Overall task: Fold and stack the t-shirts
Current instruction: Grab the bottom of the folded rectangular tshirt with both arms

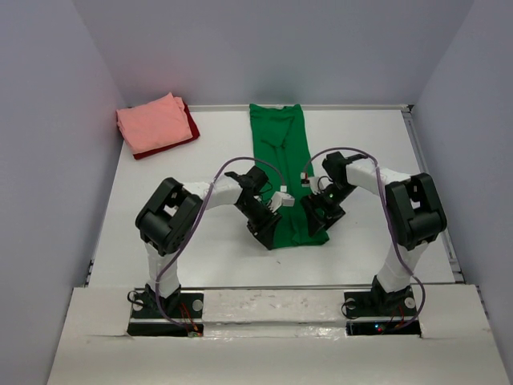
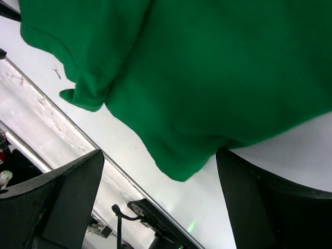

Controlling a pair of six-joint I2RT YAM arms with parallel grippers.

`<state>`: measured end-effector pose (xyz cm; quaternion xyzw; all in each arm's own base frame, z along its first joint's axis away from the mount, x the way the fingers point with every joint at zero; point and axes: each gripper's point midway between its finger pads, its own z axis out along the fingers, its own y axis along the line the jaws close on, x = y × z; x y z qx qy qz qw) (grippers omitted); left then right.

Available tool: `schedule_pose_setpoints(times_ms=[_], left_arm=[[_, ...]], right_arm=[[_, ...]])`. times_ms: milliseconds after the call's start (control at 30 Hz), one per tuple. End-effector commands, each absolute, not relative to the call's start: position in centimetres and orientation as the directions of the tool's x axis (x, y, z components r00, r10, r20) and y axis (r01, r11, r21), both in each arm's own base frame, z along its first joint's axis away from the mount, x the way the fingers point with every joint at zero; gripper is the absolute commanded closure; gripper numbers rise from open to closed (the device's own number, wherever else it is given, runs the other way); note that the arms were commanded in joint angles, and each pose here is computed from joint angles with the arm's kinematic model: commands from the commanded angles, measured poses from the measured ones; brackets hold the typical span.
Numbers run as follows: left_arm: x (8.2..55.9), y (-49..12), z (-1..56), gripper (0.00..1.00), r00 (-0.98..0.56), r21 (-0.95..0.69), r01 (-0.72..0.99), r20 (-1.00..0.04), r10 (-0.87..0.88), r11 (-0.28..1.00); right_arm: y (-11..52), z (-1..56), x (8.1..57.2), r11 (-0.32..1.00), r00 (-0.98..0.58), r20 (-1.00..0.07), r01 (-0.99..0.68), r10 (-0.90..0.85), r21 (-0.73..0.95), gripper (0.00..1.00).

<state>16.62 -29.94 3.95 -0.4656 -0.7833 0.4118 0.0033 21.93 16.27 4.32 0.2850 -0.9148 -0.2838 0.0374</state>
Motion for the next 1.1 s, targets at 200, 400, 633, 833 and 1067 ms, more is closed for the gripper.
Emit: schedule_pose_setpoints(times_ms=[200,400,633,833,1067], left_arm=[[15.5,-30.8,4.4,0.73,-0.516,-0.620,0.759,-0.386,0.765,0.198],[15.3,-31.0,3.9,0.77,-0.495,-0.596,0.777,-0.375,0.784,0.205],[15.5,-31.5,6.9,0.77,-0.452,-0.546,0.823,-0.460,0.764,0.158],[14.9,-31.1,9.5,0.74,-0.414,-0.516,0.850,-0.523,0.745,0.109],[15.9,-29.7,7.4,0.65,-0.423,-0.433,0.877,-0.492,0.761,0.208]], right_arm=[[14.3,8.3,24.6,0.716,-0.827,-0.190,-0.555,-0.529,0.423,0.05],[13.1,10.4,24.7,0.728,-0.821,-0.214,-0.568,-0.529,0.384,0.04],[12.0,11.1,25.1,0.739,-0.823,-0.224,-0.568,-0.522,0.363,0.03],[11.9,10.4,25.5,0.738,-0.826,-0.207,-0.562,-0.524,0.374,0.03],[11.9,10.2,25.7,0.738,-0.834,-0.206,-0.550,-0.512,0.391,0.03]])
